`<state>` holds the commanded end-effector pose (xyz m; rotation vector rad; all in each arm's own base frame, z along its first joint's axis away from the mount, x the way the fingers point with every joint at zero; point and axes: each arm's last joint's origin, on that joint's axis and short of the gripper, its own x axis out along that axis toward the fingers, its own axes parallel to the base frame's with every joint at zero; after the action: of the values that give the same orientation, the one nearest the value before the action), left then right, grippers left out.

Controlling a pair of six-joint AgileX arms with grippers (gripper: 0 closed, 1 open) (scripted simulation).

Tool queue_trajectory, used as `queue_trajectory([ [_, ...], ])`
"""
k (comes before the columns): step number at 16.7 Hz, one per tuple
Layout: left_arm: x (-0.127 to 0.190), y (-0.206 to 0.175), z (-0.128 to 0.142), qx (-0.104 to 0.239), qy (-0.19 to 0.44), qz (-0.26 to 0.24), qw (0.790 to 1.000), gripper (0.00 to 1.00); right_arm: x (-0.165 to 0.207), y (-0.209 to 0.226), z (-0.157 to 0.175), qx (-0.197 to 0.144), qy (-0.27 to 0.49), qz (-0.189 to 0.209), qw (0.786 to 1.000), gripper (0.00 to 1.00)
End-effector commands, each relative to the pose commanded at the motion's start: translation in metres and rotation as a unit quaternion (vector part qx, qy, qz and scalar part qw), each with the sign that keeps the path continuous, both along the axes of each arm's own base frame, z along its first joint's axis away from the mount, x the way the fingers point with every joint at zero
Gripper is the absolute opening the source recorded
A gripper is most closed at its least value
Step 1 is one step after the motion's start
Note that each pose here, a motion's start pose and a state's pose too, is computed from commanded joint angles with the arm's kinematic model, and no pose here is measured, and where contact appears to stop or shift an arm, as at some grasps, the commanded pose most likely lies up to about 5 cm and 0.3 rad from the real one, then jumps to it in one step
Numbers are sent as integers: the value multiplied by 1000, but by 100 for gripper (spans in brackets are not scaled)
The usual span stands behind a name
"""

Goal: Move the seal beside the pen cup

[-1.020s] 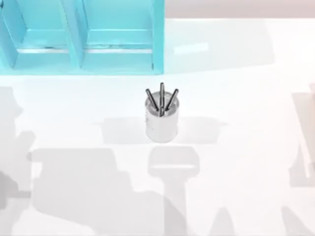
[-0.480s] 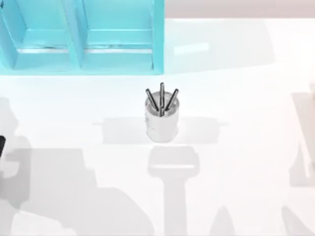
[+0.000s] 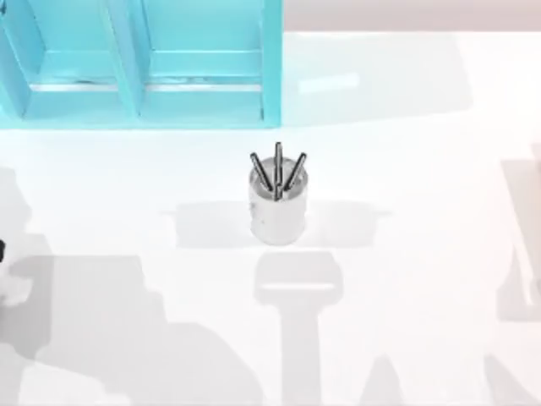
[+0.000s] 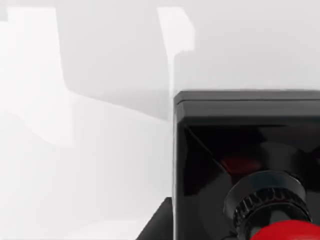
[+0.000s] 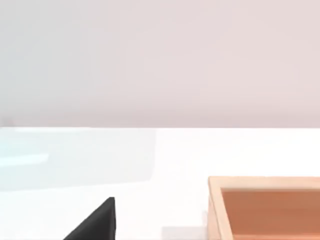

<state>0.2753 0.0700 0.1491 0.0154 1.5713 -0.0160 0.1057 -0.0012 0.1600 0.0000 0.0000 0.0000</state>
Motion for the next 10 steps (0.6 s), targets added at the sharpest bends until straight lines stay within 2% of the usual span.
queue_trajectory([
  [6, 0, 0, 0, 0, 0, 0, 1000, 2, 0, 0, 0, 0, 0, 0, 1000, 100],
  [10, 0, 0, 0, 0, 0, 0, 1000, 0, 0, 0, 0, 0, 0, 0, 1000, 100],
])
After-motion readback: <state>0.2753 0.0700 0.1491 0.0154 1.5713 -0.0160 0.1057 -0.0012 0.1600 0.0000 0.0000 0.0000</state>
